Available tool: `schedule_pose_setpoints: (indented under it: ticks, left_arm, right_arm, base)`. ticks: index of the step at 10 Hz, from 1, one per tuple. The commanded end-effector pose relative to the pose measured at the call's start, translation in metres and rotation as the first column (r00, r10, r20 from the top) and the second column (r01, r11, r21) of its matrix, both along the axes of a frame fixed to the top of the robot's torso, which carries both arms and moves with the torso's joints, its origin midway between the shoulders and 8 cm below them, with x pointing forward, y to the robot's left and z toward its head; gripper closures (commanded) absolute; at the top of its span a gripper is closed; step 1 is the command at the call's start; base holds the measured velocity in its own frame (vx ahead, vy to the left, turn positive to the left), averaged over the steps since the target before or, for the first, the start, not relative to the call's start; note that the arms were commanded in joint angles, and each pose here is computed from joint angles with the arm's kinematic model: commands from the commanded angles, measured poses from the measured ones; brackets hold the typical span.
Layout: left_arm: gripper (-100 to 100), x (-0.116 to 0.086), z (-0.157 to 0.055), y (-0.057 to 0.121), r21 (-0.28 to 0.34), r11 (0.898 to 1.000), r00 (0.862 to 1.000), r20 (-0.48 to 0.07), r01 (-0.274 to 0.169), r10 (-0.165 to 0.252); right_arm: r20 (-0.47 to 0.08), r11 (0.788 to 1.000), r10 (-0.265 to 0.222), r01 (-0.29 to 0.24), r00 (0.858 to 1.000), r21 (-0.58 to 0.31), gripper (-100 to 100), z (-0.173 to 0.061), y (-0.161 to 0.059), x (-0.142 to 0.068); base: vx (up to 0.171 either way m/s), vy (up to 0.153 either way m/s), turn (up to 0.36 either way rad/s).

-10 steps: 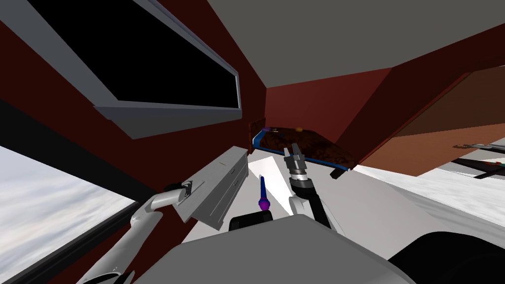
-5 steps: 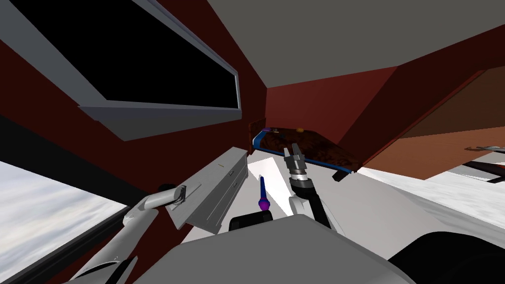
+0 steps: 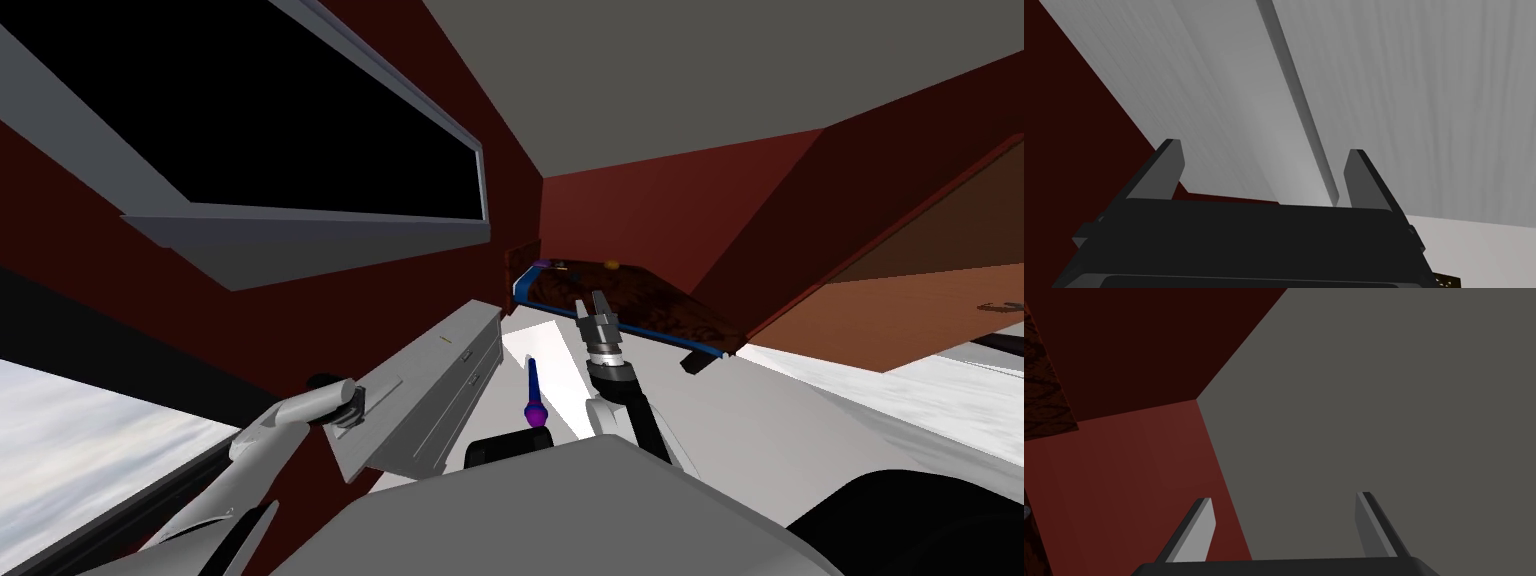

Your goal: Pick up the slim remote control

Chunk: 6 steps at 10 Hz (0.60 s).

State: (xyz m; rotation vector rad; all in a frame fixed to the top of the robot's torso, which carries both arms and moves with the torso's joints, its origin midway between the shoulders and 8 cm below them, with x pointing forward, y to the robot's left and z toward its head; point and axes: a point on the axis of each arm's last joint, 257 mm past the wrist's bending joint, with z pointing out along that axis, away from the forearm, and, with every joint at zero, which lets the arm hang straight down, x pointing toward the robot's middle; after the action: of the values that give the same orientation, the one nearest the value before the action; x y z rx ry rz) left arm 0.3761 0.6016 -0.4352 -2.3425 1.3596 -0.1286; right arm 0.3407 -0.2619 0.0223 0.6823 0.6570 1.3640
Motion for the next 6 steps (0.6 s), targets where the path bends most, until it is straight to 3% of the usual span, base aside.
schedule_pose_setpoints:
  ticks: [1,2,3,4,6]
  left_arm:
    - [-100,-0.015,-0.003,0.004,-0.042,0.997,0.997,-0.041,-0.059,0.058]
    - [-100,-0.018,-0.004,0.004,-0.044,0.997,0.997,-0.048,-0.063,0.061]
    - [-100,-0.03,-0.007,0.006,-0.079,0.99,0.991,-0.082,-0.114,0.107]
    - [-100,-0.03,-0.007,0.006,-0.079,0.99,0.991,-0.082,-0.114,0.107]
    - [-100,-0.049,-0.009,0.006,-0.14,0.969,0.974,-0.134,-0.202,0.184]
  right_arm:
    - [0.0,1.0,0.0,0.0,1.0,0.0,0,0.0,0.0,0.0]
    - [0.0,1.0,0.0,0.0,1.0,0.0,0,0.0,0.0,0.0]
    - [0.0,1.0,0.0,0.0,1.0,0.0,0,0.0,0.0,0.0]
    - [0.0,1.0,0.0,0.0,1.0,0.0,0,0.0,0.0,0.0]
    - [0.0,1.0,0.0,0.0,1.0,0.0,0,0.0,0.0,0.0]
  base:
    - [0.087,-0.012,0.043]
    - [0.074,-0.019,0.015]
    - [0.107,-0.016,0.048]
    - [0.101,-0.009,0.037]
    - [0.11,0.01,0.032]
